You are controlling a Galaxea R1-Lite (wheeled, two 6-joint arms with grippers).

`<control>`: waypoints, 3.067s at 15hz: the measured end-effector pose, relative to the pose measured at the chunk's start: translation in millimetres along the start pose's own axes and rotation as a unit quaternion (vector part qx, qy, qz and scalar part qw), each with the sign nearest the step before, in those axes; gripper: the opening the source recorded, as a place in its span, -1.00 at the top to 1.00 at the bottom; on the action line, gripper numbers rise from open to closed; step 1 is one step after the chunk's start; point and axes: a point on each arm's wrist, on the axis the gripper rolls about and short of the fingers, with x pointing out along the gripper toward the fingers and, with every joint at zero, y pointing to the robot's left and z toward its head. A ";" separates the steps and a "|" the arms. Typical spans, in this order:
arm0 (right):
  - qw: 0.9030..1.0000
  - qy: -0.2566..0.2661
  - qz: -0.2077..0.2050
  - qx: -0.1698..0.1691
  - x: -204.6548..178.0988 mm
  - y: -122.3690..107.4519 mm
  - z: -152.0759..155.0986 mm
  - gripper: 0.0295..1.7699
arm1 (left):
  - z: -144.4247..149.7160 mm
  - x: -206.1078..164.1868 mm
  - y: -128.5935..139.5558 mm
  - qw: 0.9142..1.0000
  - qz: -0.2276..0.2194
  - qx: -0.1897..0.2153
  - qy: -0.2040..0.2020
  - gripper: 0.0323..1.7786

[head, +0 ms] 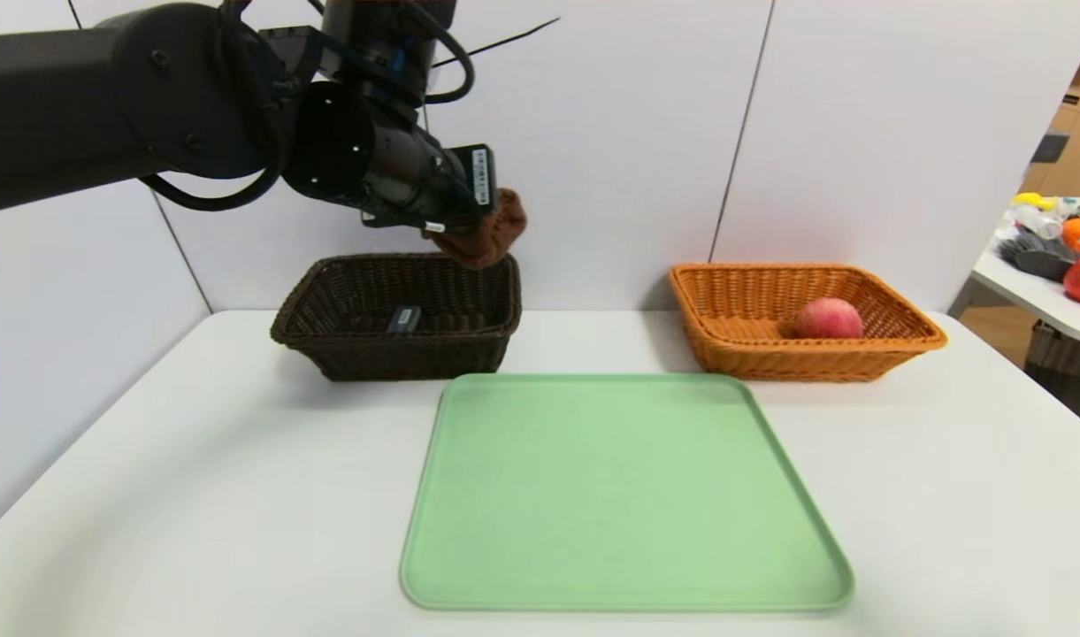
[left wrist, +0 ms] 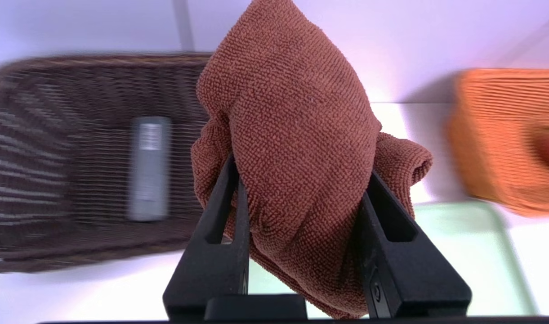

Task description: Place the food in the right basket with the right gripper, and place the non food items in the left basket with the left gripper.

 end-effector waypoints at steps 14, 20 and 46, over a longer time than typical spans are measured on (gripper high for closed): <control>1.000 -0.015 -0.004 0.002 -6.0 -0.9 0.2 -0.92 | -46.3 114.9 43.6 0.992 0.092 0.064 0.060 0.28; 1.000 -0.013 -0.004 0.003 -5.6 -0.9 -0.5 -0.92 | -61.4 134.8 46.9 0.990 0.101 0.059 0.075 0.28; 0.995 -0.099 -0.030 -0.008 -23.1 -4.0 -2.2 -0.92 | 10.9 -96.3 77.0 0.993 0.076 0.093 -0.003 -0.86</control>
